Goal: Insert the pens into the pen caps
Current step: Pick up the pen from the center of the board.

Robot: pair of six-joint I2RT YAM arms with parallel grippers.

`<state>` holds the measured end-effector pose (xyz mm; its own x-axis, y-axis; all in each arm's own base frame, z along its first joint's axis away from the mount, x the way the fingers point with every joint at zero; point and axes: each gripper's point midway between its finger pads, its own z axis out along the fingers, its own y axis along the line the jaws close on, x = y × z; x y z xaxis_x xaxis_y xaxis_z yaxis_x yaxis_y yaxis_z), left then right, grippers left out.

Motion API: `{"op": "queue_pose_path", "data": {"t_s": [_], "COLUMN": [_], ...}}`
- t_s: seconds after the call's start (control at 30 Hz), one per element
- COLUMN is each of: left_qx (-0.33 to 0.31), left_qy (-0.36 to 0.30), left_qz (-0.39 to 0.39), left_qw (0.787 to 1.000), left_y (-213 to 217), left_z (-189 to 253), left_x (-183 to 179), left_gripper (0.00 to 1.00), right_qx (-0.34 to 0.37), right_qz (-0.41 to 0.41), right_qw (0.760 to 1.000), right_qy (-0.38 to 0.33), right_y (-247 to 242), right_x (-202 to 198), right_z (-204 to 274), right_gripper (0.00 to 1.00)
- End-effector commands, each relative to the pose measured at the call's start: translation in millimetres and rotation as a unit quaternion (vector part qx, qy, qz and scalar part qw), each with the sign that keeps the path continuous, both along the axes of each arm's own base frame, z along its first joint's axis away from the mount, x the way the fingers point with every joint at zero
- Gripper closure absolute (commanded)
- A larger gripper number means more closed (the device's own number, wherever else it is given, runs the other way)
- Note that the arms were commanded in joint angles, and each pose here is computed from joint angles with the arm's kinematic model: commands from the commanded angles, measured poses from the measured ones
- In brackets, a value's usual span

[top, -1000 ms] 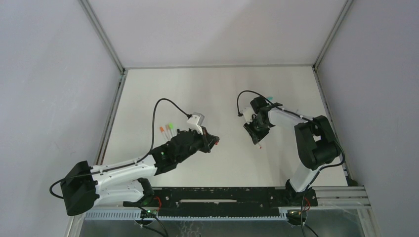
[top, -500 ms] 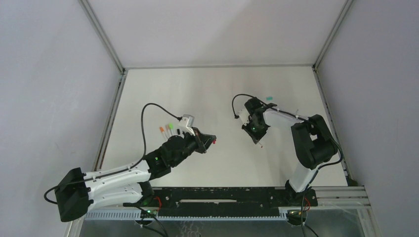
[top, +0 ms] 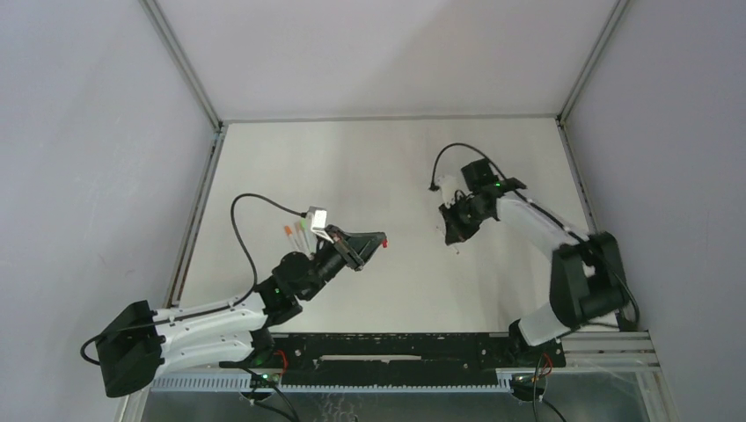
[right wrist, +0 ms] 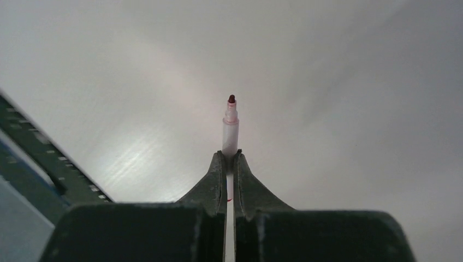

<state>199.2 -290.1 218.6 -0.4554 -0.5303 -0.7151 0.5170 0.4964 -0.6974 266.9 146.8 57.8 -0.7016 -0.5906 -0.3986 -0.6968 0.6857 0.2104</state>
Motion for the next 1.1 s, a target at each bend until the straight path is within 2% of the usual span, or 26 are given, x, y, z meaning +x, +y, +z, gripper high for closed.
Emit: {"op": "queue_pose_path", "data": {"t_s": [0.0,0.13,0.3,0.4,0.5,0.7,0.83,1.07], "left_qx": [-0.109,-0.136,-0.173,-0.205,-0.226,-0.240,-0.256,-0.246], "left_qy": [-0.089,-0.144,-0.195,-0.222,-0.240,-0.249,-0.247,-0.232], "left_qz": [-0.014,-0.017,-0.014,-0.023,-0.045,-0.091,-0.121,-0.139], "left_qw": [0.990,0.980,0.965,0.953,0.943,0.934,0.927,0.931], "left_y": [3,5,9,10,5,-20,-36,-52], "left_z": [66,106,159,183,198,205,204,191], "left_x": [-6,-9,-12,-18,-25,-28,-30,-26], "left_gripper": [1.00,1.00,1.00,1.00,1.00,1.00,1.00,1.00], "right_qx": [0.180,0.291,0.389,0.422,0.440,0.453,0.444,0.441], "right_qz": [0.044,0.097,0.197,0.245,0.306,0.327,0.309,0.277], "right_qw": [0.980,0.941,0.870,0.841,0.814,0.798,0.810,0.826], "right_qy": [-0.070,-0.146,-0.232,-0.233,-0.222,-0.226,-0.227,-0.215], "right_y": [33,44,60,70,72,70,70,71], "right_x": [-8,-26,-68,-94,-121,-138,-132,-121], "right_z": [88,156,233,252,246,236,236,236], "right_gripper": [1.00,1.00,1.00,1.00,1.00,1.00,1.00,1.00]}}
